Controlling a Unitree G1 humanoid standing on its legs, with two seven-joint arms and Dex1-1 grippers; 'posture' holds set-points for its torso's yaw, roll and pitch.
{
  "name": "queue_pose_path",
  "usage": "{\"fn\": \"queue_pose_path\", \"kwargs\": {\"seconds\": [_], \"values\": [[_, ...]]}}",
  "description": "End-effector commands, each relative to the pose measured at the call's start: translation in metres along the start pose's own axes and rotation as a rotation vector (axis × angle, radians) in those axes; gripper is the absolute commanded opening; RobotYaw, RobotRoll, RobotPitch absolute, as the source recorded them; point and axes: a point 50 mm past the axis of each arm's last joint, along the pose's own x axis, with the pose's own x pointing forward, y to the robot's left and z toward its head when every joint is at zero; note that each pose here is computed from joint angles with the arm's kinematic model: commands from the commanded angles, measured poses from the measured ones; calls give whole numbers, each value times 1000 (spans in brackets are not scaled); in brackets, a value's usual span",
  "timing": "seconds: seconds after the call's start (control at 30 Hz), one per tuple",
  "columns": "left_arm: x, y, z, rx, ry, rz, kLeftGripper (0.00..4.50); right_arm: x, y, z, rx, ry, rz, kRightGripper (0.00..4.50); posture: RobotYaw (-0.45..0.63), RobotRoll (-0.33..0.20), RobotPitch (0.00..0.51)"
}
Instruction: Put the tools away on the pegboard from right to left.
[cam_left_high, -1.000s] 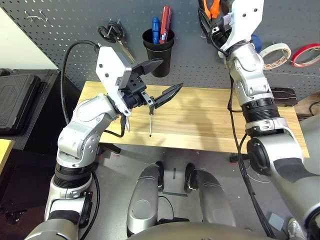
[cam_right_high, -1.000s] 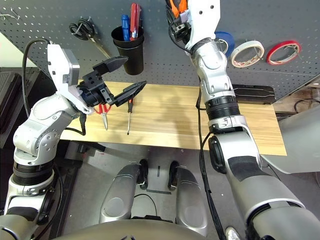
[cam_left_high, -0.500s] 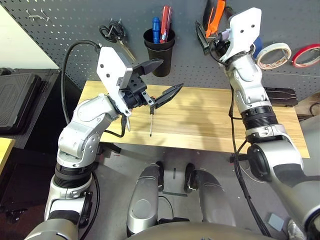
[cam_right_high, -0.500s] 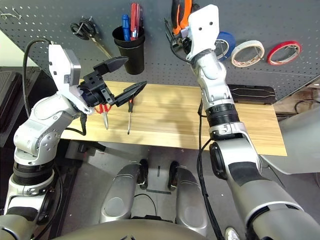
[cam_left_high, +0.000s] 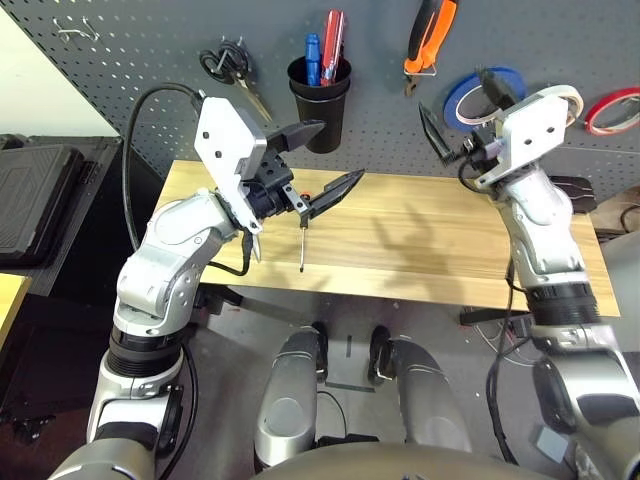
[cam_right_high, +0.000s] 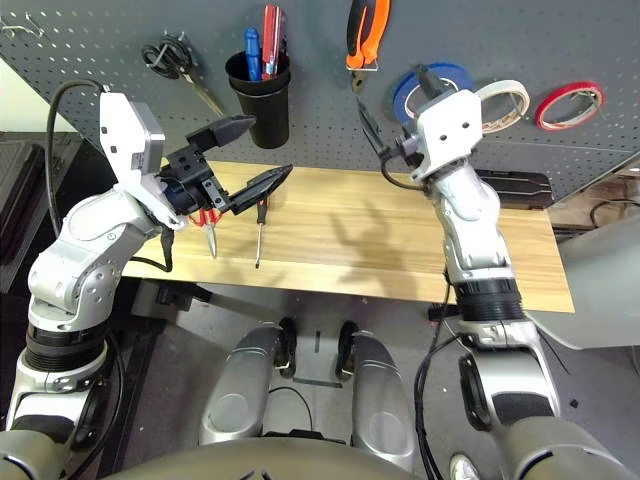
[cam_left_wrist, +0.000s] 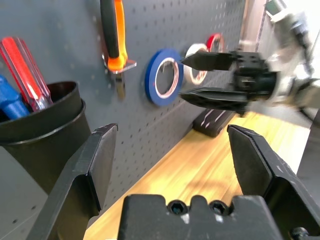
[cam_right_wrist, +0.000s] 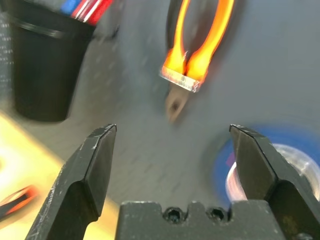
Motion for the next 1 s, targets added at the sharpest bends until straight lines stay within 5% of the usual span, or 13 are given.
{"fn": "queue_pose_path", "kwargs": {"seconds": [0.03, 0.23, 1.0], "values": [[-4, 2, -19, 2, 84, 44, 4500, -16, 10, -6, 45, 96, 153, 4486, 232, 0, 242], [-9, 11, -43, 20, 138, 196, 4500, -38, 18, -24, 35, 233, 303, 4486, 233, 0, 242], [-7, -24, -129, -186, 537, 460, 4500, -75, 44, -82, 25, 581, 558, 4486, 237, 0, 289]]}}
